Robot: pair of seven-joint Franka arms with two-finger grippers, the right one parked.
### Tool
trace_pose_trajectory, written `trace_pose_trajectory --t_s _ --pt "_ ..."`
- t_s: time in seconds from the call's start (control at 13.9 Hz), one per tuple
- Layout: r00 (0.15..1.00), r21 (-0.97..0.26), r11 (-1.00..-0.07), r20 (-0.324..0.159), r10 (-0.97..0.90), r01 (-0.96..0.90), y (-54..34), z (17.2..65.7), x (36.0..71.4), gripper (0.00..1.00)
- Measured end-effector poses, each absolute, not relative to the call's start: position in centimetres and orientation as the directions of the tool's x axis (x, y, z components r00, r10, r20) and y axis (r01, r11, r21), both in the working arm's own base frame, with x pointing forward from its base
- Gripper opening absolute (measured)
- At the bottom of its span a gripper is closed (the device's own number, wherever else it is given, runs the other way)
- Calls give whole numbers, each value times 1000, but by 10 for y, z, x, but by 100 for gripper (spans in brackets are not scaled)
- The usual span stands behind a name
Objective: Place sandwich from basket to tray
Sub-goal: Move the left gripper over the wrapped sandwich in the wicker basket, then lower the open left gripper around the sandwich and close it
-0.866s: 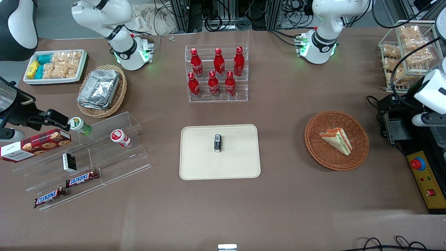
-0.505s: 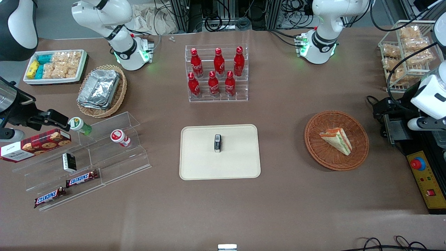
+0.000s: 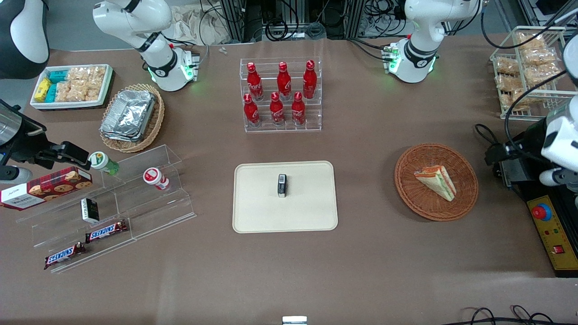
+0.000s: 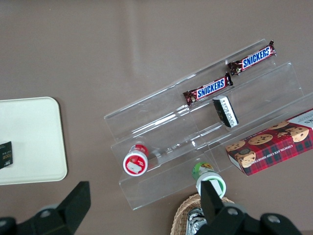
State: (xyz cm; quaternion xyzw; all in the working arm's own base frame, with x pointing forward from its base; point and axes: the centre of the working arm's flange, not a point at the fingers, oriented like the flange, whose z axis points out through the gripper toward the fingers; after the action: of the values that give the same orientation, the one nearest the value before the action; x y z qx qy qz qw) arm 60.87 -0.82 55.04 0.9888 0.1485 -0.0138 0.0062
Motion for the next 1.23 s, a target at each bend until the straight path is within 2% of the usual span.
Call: trace_pose_trajectory --t_s 0.29,0.58,1.01,1.23 --pt "758 20 -759 12 652 651 -18 479 619 100" --pt "616 -7 -616 17 787 788 -39 410 603 100" --pt "586 -39 -586 -8 810 809 -37 321 564 100" --pt "586 -62 -586 -23 810 808 -35 294 546 100"
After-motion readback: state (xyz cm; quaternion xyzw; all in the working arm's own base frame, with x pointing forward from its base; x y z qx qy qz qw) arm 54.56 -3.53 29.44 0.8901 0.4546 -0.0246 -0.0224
